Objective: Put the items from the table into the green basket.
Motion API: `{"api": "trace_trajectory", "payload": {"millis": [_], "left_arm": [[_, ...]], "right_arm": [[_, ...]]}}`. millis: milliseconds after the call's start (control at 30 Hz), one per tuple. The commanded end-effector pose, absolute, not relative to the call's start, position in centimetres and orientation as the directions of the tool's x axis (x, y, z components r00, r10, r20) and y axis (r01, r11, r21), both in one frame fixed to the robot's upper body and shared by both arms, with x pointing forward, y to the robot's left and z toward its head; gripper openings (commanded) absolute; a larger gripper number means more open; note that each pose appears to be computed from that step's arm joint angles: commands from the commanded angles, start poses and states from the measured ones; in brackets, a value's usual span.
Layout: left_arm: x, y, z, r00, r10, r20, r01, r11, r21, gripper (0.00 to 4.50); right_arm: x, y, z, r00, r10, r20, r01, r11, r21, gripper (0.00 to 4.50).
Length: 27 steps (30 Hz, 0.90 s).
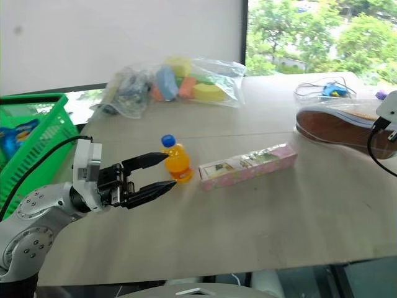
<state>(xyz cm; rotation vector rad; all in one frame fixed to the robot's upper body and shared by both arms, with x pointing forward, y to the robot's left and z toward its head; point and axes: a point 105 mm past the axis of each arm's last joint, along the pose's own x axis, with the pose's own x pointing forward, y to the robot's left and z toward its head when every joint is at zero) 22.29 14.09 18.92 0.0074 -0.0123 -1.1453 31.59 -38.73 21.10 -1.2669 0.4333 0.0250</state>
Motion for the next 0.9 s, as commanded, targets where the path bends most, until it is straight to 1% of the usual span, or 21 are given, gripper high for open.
{"api": "trace_trajectory", "payload": {"millis": [33, 67, 133, 200, 233, 267, 300, 367, 400, 500, 533, 567, 600, 633, 700, 733, 800, 867, 900], "left_arm": [[23.0, 14.7, 19.8, 0.447, -0.894, 0.042, 0.892, 0.449, 0.048, 3.87], [23.2, 15.0, 19.9, 0.458, -0.888, 0.044, 0.886, 0.460, 0.057, 3.87], [23.6, 15.4, 20.2, 0.475, -0.879, 0.054, 0.876, 0.477, 0.069, 3.87], [23.8, 15.6, 20.5, 0.486, -0.871, 0.069, 0.869, 0.491, 0.069, 3.87], [23.8, 15.6, 20.6, 0.485, -0.872, 0.069, 0.869, 0.490, 0.068, 3.87], [23.7, 15.5, 20.5, 0.482, -0.874, 0.064, 0.872, 0.485, 0.067, 3.87], [23.4, 15.6, 20.4, 0.478, -0.877, 0.054, 0.875, 0.480, 0.065, 3.87], [23.1, 16.0, 20.1, 0.480, -0.877, 0.031, 0.875, 0.481, 0.056, 3.87], [22.9, 16.4, 19.8, 0.488, -0.873, 0.012, 0.872, 0.488, 0.039, 3.87], [22.4, 17.9, 18.9, 0.516, -0.856, -0.033, 0.856, 0.516, -0.013, 3.87], [22.2, 18.9, 18.2, 0.539, -0.839, -0.068, 0.840, 0.542, -0.030, 3.87], [22.1, 19.6, 17.7, 0.559, -0.824, -0.091, 0.825, 0.564, -0.038, 3.87], [22.1, 20.7, 17.2, 0.596, -0.796, -0.110, 0.796, 0.603, -0.048, 3.87], [22.1, 21.5, 16.6, 0.623, -0.772, -0.125, 0.771, 0.633, -0.072, 3.87], [22.1, 22.9, 15.7, 0.664, -0.733, -0.150, 0.729, 0.679, -0.091, 3.87], [22.4, 23.6, 15.2, 0.698, -0.696, -0.168, 0.697, 0.714, -0.062, 3.87], [23.3, 24.6, 14.2, 0.747, -0.631, -0.209, 0.644, 0.765, -0.007, 3.87], [23.5, 24.2, 13.3, 0.725, -0.639, -0.257, 0.655, 0.755, -0.029, 3.87], [23.8, 24.1, 12.8, 0.727, -0.621, -0.292, 0.650, 0.760, 0.002, 3.87]], "right_arm": [[29.7, -37.8, 20.4, 0.912, -0.242, -0.331, -0.253, 0.304, -0.919, 0.02], [29.1, -36.2, 17.7, 0.894, -0.181, -0.410, -0.325, 0.370, -0.871, 0.02], [28.1, -32.3, 13.7, 0.860, -0.048, -0.508, -0.418, 0.504, -0.755, 0.02], [27.5, -29.4, 11.5, 0.827, 0.051, -0.560, -0.482, 0.577, -0.660, 0.02], [27.4, -28.7, 10.8, 0.819, 0.072, -0.570, -0.498, 0.584, -0.641, 0.30], [27.4, -28.5, 10.4, 0.815, 0.078, -0.574, -0.501, 0.594, -0.630, 0.61], [27.2, -28.8, 9.9, 0.796, 0.077, -0.600, -0.520, 0.595, -0.613, 0.83], [27.2, -29.6, 10.3, 0.795, 0.077, -0.602, -0.509, 0.623, -0.593, 1.74], [27.2, -29.4, 11.0, 0.793, 0.114, -0.598, -0.511, 0.658, -0.553, 2.21], [26.9, -28.6, 13.1, 0.780, 0.216, -0.587, -0.557, 0.667, -0.495, 3.58], [26.5, -26.7, 14.7, 0.759, 0.368, -0.536, -0.625, 0.641, -0.445, 4.10], [26.1, -25.3, 15.9, 0.735, 0.472, -0.488, -0.666, 0.636, -0.389, 4.48], [25.9, -23.6, 17.8, 0.714, 0.580, -0.393, -0.698, 0.630, -0.340, 4.48], [25.5, -22.0, 19.1, 0.677, 0.658, -0.330, -0.736, 0.601, -0.311, 4.48], [25.1, -19.5, 20.7, 0.622, 0.742, -0.251, -0.779, 0.554, -0.292, 4.48], [24.9, -18.3, 21.3, 0.591, 0.777, -0.217, -0.800, 0.533, -0.276, 4.48], [24.1, -15.9, 22.0, 0.497, 0.847, -0.190, -0.858, 0.447, -0.252, 4.48], [23.6, -14.7, 22.0, 0.431, 0.881, -0.194, -0.893, 0.386, -0.231, 4.48], [23.4, -14.3, 21.9, 0.408, 0.890, -0.205, -0.903, 0.361, -0.231, 4.48]]}}
